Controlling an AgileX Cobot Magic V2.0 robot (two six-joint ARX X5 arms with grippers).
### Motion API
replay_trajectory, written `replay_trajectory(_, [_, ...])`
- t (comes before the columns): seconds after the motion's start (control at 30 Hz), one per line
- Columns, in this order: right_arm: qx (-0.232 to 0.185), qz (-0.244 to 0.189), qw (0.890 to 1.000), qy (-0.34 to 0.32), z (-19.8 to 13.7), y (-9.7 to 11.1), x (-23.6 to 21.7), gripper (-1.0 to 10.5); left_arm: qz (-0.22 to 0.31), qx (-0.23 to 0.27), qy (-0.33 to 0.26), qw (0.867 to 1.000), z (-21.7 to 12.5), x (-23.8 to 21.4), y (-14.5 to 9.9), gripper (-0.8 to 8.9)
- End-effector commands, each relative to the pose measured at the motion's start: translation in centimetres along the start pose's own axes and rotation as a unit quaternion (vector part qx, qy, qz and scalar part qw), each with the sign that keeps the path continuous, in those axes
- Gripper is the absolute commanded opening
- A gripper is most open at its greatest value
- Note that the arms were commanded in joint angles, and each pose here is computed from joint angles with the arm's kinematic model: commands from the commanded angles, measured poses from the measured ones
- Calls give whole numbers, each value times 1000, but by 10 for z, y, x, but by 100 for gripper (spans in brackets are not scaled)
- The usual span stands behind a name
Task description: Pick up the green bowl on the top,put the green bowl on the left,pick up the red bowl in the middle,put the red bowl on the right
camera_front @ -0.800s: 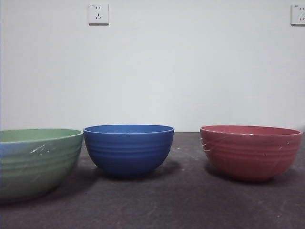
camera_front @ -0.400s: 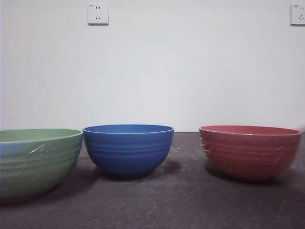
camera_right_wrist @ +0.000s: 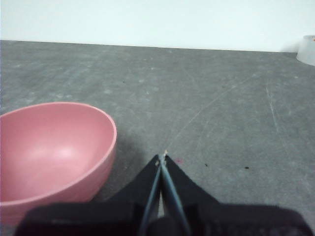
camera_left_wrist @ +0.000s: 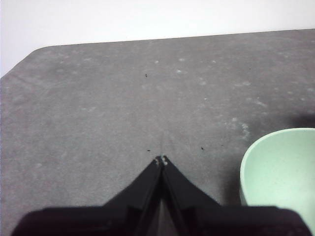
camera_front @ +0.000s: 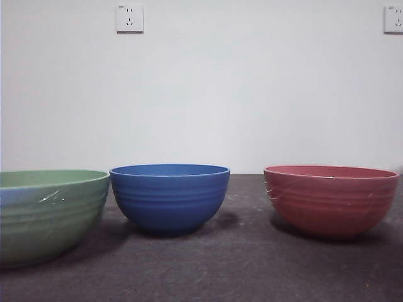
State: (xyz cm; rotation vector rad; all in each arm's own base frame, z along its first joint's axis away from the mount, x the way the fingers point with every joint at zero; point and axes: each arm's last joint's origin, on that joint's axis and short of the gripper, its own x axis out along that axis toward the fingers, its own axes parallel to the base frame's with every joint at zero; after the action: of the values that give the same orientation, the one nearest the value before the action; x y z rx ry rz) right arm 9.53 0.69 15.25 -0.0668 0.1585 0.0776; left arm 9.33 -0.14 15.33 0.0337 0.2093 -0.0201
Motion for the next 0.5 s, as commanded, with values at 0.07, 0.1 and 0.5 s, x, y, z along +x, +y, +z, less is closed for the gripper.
replay_trajectory(0.07, [3, -3, 1000, -1, -2, 0, 1, 1, 1, -4, 6, 1000, -5, 2, 0, -4])
replay_trajectory(0.1, [4, -1, 1000, 1, -3, 0, 1, 1, 1, -4, 6, 1000, -5, 2, 0, -4])
replay_trajectory(0.5, [4, -3, 1000, 0, -3, 0, 1, 1, 1, -4, 6, 1000, -5, 2, 0, -4])
